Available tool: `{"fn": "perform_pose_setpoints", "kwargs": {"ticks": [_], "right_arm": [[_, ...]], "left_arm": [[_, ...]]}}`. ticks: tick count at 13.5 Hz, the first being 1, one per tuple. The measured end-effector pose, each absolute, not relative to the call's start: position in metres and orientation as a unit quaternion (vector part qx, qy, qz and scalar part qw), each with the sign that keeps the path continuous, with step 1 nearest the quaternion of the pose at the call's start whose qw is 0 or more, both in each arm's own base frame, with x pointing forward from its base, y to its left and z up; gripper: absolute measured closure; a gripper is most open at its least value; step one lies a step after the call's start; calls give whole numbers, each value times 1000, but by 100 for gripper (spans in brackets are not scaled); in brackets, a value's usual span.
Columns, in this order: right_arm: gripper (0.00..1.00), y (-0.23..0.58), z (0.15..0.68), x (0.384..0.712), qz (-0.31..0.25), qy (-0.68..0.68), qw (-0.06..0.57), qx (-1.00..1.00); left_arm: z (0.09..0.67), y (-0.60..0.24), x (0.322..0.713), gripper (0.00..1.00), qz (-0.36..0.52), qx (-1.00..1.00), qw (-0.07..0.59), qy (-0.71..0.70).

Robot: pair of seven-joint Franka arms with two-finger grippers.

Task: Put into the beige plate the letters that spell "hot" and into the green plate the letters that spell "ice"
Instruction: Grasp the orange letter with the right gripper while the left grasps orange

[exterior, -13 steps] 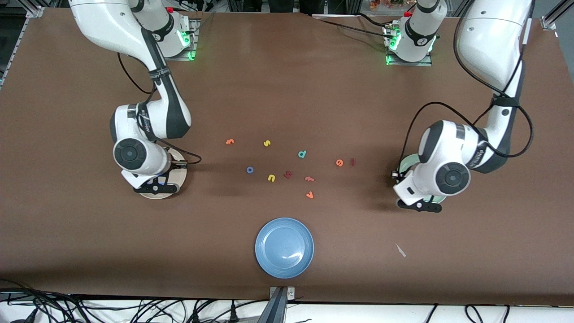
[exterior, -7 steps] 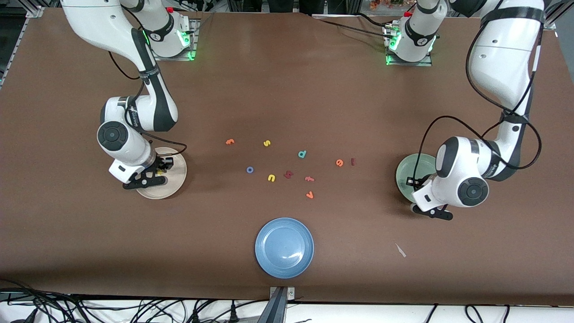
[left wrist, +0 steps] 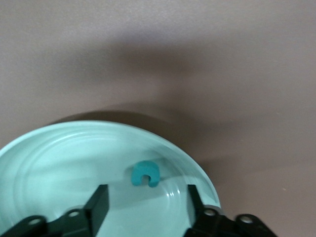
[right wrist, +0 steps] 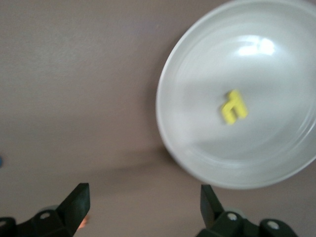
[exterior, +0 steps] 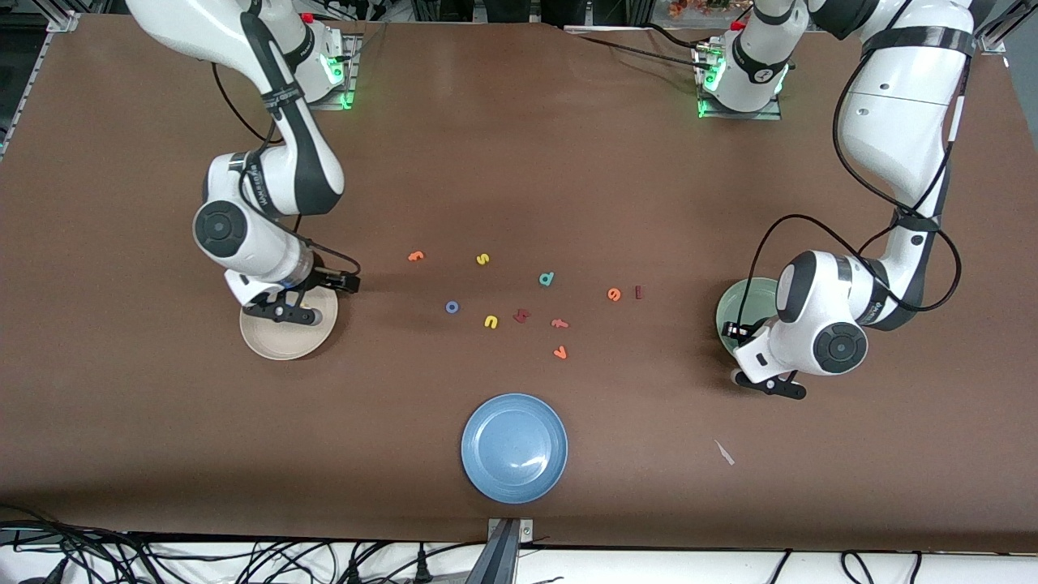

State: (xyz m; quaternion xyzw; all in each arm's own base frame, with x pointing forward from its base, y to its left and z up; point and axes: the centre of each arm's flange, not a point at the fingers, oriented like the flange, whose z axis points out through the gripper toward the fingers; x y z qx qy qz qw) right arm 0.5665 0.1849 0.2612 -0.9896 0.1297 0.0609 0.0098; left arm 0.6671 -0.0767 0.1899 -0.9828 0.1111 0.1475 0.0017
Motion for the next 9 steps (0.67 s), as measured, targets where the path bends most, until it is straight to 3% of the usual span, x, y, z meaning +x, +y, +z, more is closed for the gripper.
{"fn": "perform_pose_setpoints", "kwargs": {"ticks": [2, 3, 8, 9], "right_arm": [[0, 215, 259, 556, 68, 210, 10, -975], [0, 230, 259, 551, 67, 253, 12, -965], [0, 283, 254, 532, 49, 416, 30, -908], [0, 285, 248, 527, 48, 430, 29, -901]], "left_arm": [[209, -98, 665, 3, 149, -982, -1, 116], [220, -117, 662, 0, 148, -983, -2, 112], [238, -216, 637, 3, 147, -985, -11, 87], [238, -237, 630, 9, 146, -985, -9, 93]]}}
